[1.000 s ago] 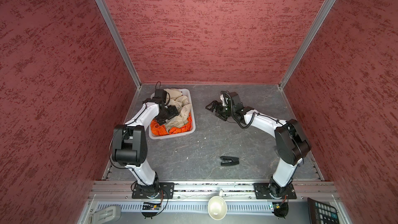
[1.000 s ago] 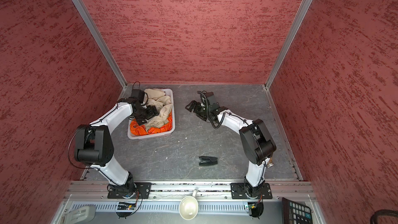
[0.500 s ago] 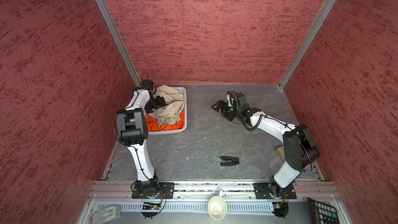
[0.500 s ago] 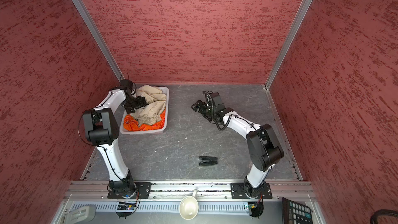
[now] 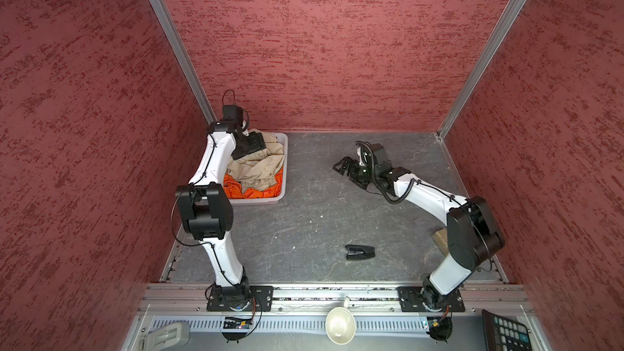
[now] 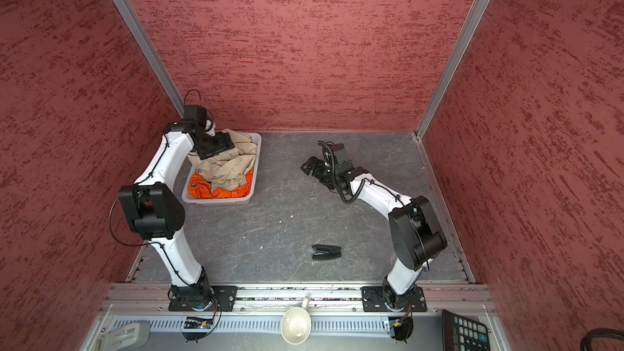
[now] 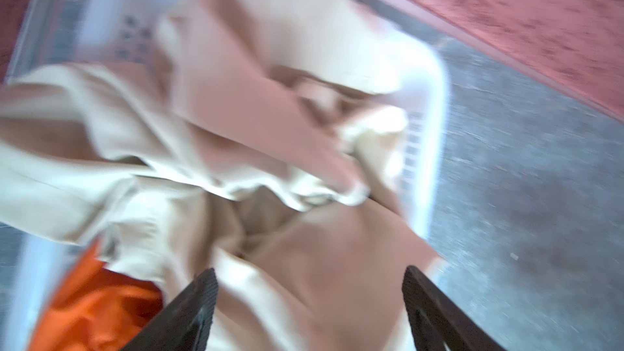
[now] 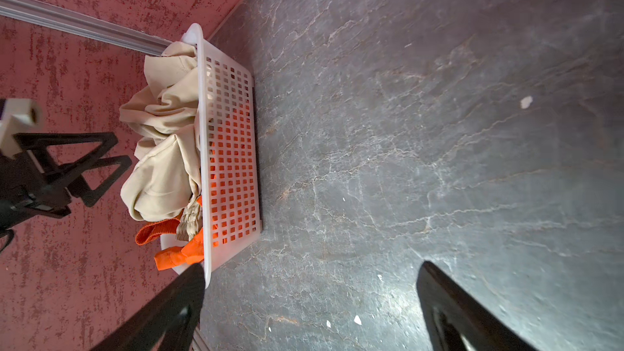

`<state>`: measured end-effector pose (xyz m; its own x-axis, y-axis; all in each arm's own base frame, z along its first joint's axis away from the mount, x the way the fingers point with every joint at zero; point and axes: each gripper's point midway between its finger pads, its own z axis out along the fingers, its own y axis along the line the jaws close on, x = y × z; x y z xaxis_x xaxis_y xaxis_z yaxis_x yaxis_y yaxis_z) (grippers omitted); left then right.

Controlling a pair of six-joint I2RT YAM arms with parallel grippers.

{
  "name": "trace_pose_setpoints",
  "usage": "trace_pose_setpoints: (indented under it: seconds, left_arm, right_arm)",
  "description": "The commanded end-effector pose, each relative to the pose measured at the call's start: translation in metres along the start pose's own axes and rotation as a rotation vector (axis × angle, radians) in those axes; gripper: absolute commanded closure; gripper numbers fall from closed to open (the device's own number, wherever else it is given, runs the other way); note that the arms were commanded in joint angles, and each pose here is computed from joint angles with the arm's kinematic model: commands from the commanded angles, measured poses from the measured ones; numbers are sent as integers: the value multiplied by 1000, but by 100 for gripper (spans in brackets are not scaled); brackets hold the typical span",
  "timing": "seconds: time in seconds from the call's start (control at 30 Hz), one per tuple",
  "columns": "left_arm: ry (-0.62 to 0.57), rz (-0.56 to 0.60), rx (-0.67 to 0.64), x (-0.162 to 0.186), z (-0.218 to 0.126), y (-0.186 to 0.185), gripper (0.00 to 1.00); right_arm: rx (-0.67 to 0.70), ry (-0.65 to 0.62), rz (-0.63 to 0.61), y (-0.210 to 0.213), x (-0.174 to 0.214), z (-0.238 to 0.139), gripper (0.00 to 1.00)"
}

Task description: Fold and stack the shorts

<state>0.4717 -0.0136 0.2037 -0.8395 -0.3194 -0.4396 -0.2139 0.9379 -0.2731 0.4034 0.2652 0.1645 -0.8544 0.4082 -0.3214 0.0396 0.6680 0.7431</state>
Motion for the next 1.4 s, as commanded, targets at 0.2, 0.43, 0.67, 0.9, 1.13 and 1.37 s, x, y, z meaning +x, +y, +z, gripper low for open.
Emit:
trace_pose_setpoints:
  seconds: [0.2,0.43,0.67,0.9,1.13,1.37]
  left_arm:
    - [199,69,-32,61,49,-35,13]
    - [234,81,-50,67,65,-28,14]
    - [240,100,-64,70,72,-27,14]
    - [288,217,-179,78,76,-2,15]
    - [278,281,-189,78,55,8,15]
    - [162,187,-33,56,-4,-18,15]
  right_arm:
    - [-15,-16,-38,13,-12,-5,1]
    - [-9,-23,-37,9,-9,-9,1]
    - [2,-30,-31,5,-8,-10,1]
    - [13,-26,-34,2,-8,-8,1]
    - [15,-23,-33,1,-7,-8,1]
    - [19,-42,-67,11,-15,-16,1]
